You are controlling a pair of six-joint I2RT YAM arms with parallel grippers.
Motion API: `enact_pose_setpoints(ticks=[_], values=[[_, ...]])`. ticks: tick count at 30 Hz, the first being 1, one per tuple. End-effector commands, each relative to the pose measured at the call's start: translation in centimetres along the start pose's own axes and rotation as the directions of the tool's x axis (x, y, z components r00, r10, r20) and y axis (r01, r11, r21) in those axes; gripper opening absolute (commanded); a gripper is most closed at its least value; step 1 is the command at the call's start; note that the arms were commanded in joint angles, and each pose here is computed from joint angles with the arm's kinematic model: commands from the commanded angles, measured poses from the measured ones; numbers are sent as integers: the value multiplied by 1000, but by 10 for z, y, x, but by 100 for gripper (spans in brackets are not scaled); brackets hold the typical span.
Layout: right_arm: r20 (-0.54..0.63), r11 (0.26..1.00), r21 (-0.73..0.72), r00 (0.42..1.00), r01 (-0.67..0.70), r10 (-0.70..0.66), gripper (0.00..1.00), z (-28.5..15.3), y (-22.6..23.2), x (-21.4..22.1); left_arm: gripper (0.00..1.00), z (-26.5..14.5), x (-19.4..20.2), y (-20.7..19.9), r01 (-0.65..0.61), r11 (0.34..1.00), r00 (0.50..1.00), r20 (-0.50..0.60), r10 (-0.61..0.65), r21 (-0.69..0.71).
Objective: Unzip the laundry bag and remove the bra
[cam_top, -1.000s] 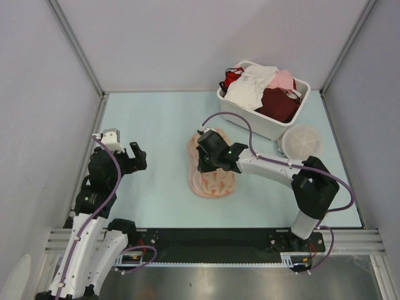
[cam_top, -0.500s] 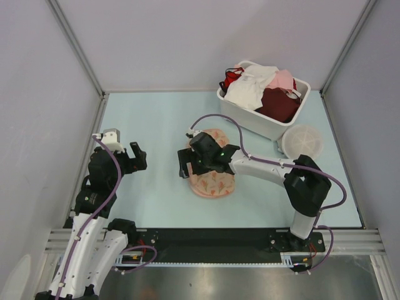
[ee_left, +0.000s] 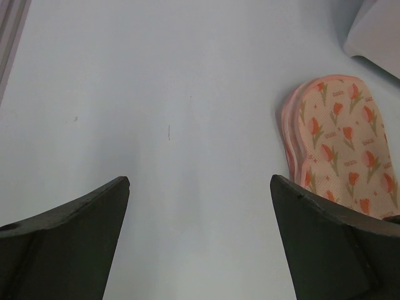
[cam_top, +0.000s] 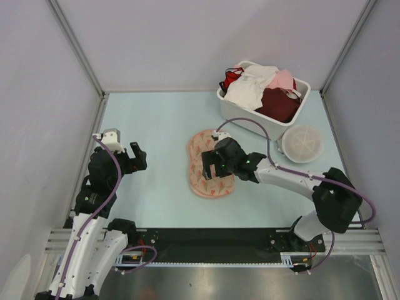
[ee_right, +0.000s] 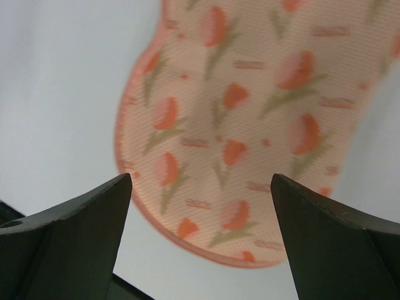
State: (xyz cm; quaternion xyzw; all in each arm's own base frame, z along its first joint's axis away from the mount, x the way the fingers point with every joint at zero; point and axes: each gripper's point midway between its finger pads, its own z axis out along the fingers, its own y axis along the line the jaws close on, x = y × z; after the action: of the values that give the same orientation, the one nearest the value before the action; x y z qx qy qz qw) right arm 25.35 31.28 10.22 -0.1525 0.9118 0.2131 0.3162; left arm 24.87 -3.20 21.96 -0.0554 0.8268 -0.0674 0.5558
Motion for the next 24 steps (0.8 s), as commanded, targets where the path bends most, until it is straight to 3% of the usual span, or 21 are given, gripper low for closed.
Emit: enact_pose_setpoints(ticks=[1, 7, 15, 24], values=[[146, 996, 62, 988, -69, 59, 98, -34, -40, -26, 100, 1, -7, 0, -11, 1000, 1000, 29, 11, 7], [250, 967, 177, 959, -183, 136, 99, -90, -99, -25, 100, 1, -8, -1, -11, 1000, 999, 32, 11, 7], [438, 929, 244, 886, -279, 151, 100, -182, -135, -36, 100, 1, -7, -3, -13, 1000, 1000, 28, 12, 24], [474, 909, 290, 870, -300, 136, 100, -209, -150, -34, 100, -1, -10, -3, -15, 1000, 999, 42, 14, 20]])
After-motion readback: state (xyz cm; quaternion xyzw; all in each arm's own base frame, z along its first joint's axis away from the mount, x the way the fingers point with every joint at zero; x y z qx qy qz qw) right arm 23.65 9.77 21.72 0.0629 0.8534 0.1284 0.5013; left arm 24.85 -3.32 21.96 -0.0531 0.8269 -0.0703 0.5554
